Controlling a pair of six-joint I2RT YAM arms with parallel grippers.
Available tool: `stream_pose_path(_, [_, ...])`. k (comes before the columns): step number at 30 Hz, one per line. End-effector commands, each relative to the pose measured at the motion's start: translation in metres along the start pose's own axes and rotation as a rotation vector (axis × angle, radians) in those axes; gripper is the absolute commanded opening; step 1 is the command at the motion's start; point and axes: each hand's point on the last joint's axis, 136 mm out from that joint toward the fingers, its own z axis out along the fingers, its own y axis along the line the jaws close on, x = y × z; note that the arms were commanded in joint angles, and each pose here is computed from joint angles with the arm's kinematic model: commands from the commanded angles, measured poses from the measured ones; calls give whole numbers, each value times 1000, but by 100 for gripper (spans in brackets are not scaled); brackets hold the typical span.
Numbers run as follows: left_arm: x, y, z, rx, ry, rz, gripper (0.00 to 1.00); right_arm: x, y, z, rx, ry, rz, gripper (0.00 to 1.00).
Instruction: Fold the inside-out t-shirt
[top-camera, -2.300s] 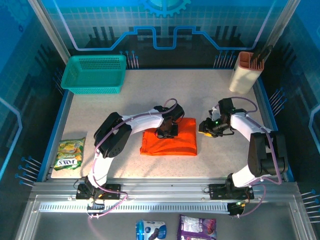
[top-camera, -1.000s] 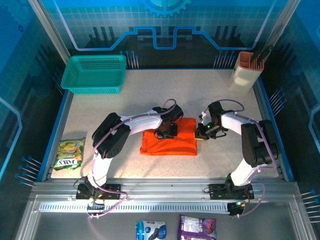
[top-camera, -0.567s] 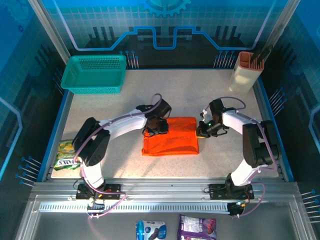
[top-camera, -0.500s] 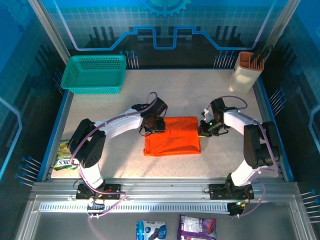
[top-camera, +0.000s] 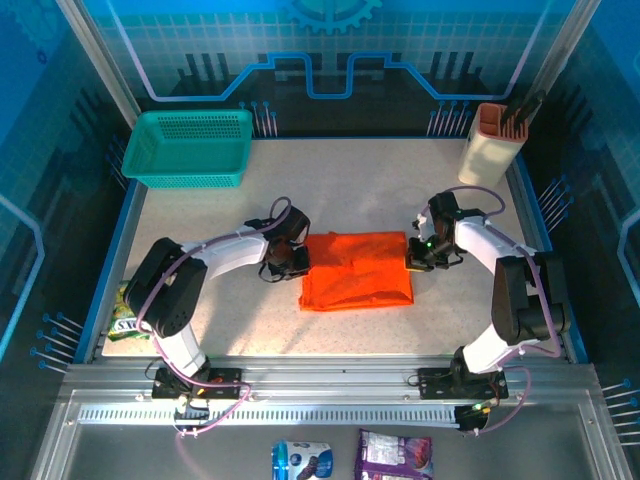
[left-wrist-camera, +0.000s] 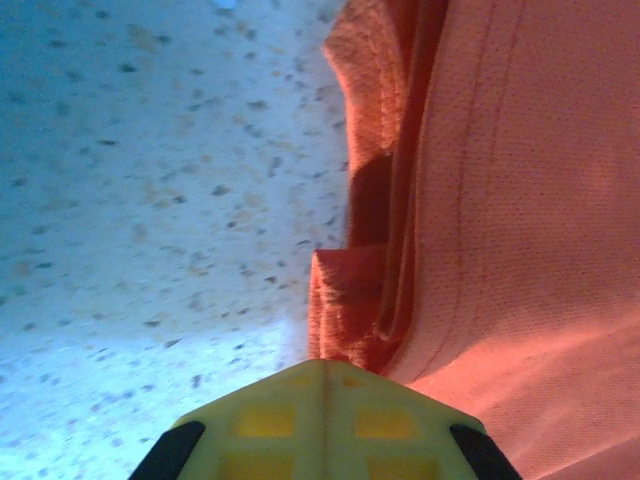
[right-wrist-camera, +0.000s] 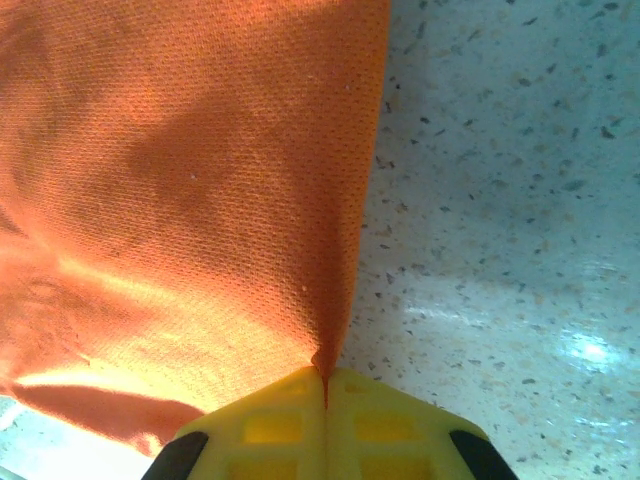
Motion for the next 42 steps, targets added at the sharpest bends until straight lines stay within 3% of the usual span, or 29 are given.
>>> stream_pose_path(1, [5, -7, 10, 55, 38, -24, 5, -5, 3, -17, 31, -26, -24, 0])
stream_pose_path(12, [13, -3, 20, 65, 62, -52, 4, -5, 57, -32, 74, -35, -119, 0])
stream_pose_path(22, [15, -6, 25, 106, 65, -70, 3, 8, 150, -33, 25, -39, -206, 0])
stream_pose_path(32, [23, -3, 33, 154, 75, -112, 2, 27, 240, 15, -148, -5, -208, 0])
stream_pose_path(38, [28, 1, 35, 177, 74, -135, 2, 32, 261, 53, -315, 19, -113, 0])
stream_pose_path(42, [30, 5, 35, 180, 68, -153, 2, 30, 259, 69, -349, 32, -69, 0])
